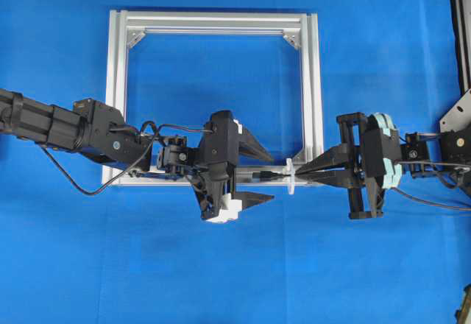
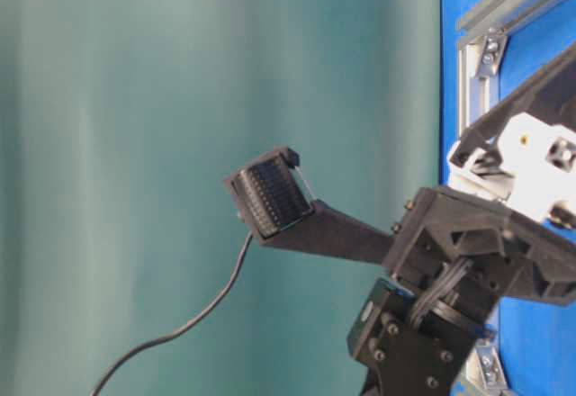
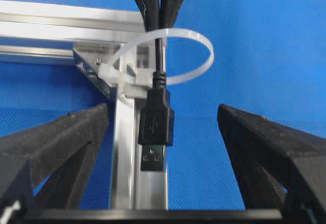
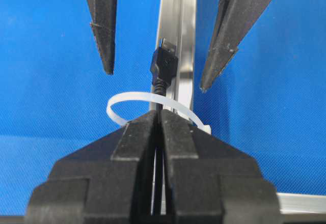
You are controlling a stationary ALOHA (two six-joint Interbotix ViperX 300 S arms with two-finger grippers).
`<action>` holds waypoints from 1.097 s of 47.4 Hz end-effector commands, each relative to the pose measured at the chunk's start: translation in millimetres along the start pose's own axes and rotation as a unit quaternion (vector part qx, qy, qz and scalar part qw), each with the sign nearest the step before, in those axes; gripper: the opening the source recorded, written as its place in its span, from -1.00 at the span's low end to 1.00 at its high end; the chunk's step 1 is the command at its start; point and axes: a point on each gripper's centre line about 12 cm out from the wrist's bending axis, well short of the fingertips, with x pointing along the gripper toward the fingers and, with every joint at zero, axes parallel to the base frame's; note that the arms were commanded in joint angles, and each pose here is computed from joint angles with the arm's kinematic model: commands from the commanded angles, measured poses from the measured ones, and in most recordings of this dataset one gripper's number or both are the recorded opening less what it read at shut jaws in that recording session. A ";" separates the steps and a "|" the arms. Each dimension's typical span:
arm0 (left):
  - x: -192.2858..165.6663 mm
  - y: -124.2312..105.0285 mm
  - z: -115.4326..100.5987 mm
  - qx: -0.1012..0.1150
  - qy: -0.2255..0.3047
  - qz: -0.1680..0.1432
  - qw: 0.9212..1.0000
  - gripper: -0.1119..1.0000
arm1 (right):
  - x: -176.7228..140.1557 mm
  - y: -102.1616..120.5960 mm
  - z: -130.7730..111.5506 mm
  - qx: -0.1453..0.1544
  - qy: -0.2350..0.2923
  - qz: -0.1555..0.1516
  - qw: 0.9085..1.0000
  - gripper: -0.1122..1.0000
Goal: Insert the wire through the string loop located on the right side.
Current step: 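Open the left gripper around the USB plug and close on it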
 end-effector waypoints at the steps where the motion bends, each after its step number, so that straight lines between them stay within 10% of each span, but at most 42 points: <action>1: -0.7 -1.0 15.2 -0.001 -0.020 -0.002 1.000 0.83 | 2.0 1.5 8.0 0.002 -0.015 0.002 1.000 -0.85; 52: -1.0 -1.1 15.8 -0.007 -0.021 -0.002 1.000 0.79 | 2.0 1.5 8.0 0.002 -0.015 0.002 1.000 -0.85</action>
